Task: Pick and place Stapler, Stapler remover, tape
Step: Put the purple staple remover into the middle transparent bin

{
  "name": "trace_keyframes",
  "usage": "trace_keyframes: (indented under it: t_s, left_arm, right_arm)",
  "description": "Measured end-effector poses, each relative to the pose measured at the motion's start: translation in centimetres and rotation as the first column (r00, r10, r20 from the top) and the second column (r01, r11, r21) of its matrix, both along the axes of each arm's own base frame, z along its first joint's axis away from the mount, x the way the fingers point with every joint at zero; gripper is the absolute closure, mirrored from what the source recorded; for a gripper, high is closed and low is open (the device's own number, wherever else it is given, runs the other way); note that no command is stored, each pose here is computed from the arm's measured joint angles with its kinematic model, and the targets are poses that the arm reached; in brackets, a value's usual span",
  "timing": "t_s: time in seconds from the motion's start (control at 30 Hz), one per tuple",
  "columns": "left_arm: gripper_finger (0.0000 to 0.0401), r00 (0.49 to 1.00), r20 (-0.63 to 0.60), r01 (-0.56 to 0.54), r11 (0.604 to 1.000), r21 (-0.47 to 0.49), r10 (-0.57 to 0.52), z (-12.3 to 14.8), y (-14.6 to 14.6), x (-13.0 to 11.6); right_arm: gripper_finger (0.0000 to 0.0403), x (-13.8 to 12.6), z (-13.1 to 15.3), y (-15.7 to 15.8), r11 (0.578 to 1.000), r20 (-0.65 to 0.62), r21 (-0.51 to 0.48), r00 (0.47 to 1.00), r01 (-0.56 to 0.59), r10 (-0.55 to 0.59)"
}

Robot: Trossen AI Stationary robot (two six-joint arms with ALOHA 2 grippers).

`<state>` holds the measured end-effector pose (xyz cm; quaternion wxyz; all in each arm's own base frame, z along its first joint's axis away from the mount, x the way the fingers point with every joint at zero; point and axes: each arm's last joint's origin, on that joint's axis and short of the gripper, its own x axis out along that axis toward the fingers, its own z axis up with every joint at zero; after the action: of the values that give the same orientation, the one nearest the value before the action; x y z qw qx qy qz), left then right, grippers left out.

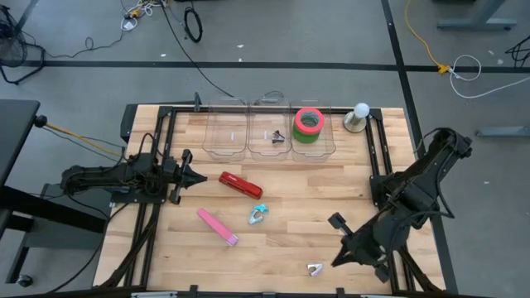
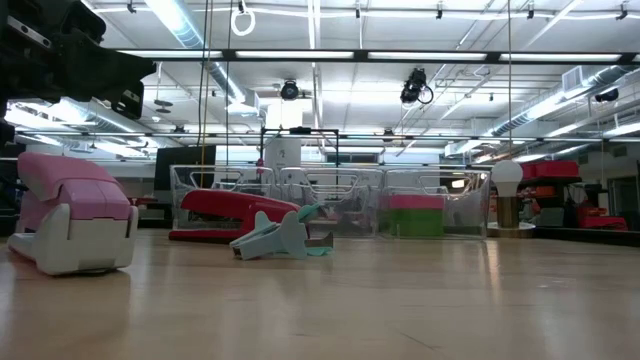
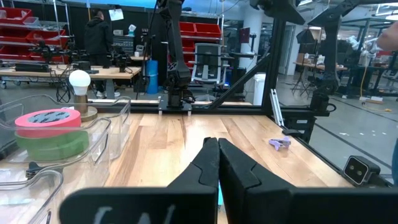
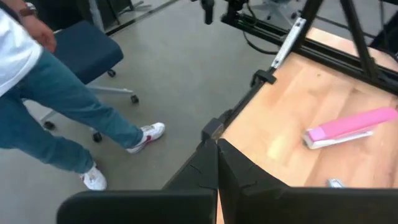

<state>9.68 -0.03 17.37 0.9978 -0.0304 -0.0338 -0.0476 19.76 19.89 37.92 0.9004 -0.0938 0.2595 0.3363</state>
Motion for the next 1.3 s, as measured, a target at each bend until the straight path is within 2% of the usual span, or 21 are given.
trace_keyframes:
  t_s: [0.33,0.8,1.03,1.3]
  left_arm:
    - [0.0398,1.000,0.000,0.000,1.000,0.000,0.000,0.0,0.0,0.0]
    - [0.0398,1.000,0.001,0.000,1.000,0.000,0.000,0.0,0.0,0.0]
    - [0.0398,1.000,0.000,0.001,1.000,0.000,-0.001,0.0,0.0,0.0]
    - [0.0398,1.000,0.000,0.000,1.000,0.000,0.000,0.0,0.0,0.0]
  right_arm:
    - [0.0403,-2.7,-3.2,-0.8,0.993,0.018,0.121,1.000,0.001,-0.003]
    - [0.0403,-4.2,-8.6,-2.7,0.997,-0.076,0.059,0.996,0.047,-0.042]
    - [0.0403,-3.6,-10.0,-2.6,0.993,-0.099,0.050,0.990,0.103,-0.097]
    - [0.0403,-2.7,-11.4,-1.8,0.994,-0.145,0.013,0.984,0.111,-0.108]
